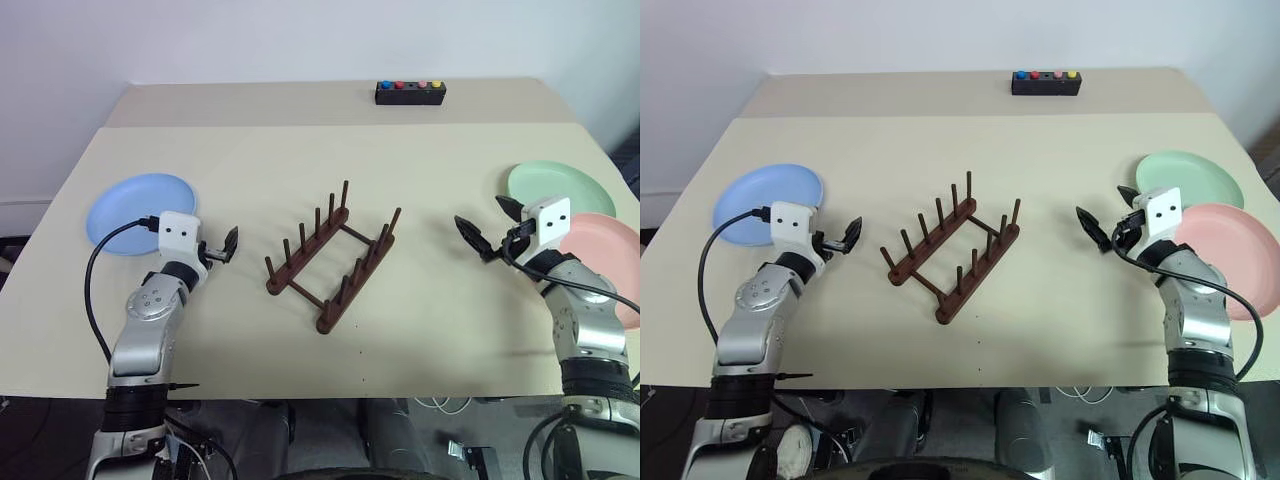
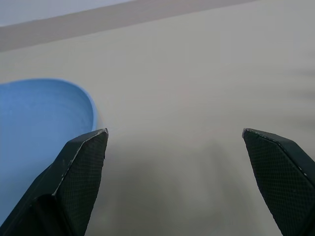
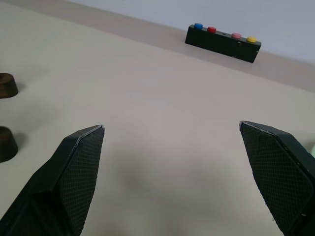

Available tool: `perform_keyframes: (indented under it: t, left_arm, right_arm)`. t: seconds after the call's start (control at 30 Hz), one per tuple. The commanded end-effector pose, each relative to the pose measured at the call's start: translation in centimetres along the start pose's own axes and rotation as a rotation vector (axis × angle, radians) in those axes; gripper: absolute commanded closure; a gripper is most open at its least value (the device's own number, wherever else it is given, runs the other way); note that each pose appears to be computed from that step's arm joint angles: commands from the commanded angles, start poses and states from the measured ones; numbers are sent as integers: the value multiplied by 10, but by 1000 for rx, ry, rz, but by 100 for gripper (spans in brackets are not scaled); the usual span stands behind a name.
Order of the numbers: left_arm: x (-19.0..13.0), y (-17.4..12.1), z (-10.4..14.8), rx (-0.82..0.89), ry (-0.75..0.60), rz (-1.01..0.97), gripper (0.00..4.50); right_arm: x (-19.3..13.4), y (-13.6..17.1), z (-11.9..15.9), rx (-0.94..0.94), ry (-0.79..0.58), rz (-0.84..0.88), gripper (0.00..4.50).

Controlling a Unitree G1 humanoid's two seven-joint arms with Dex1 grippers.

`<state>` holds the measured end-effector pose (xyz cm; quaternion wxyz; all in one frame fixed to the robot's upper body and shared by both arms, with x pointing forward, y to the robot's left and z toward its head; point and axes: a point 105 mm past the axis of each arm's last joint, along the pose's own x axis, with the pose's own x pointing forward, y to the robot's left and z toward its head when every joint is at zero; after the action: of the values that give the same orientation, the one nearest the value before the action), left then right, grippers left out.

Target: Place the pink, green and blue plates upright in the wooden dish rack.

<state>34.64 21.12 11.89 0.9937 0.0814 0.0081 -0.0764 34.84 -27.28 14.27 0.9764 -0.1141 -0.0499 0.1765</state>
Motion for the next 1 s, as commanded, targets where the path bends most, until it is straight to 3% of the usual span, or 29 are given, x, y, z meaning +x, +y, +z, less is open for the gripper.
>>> perform_keyframes:
  t: [0.03, 0.47, 0.7, 0.87, 1.0]
  left_arm:
    - [-2, 0, 14, 19, -43, -8, 0]
    - [-14, 18, 16, 44, -35, 41, 0]
    - [-18, 19, 10, 36, -26, 19, 0]
    - [-40, -6, 10, 34, -21, -260, 0]
    - [-80, -40, -3, 28, 91, -580, 0]
  right_arm:
    - [-4, -7, 18, -26, -59, -25, 3]
    - [9, 5, 14, 3, -71, -4, 3]
    - [11, 5, 25, -18, -91, 12, 3]
    - [-7, -1, 23, -40, -64, -4, 3]
    - [-13, 17, 18, -23, -39, 75, 3]
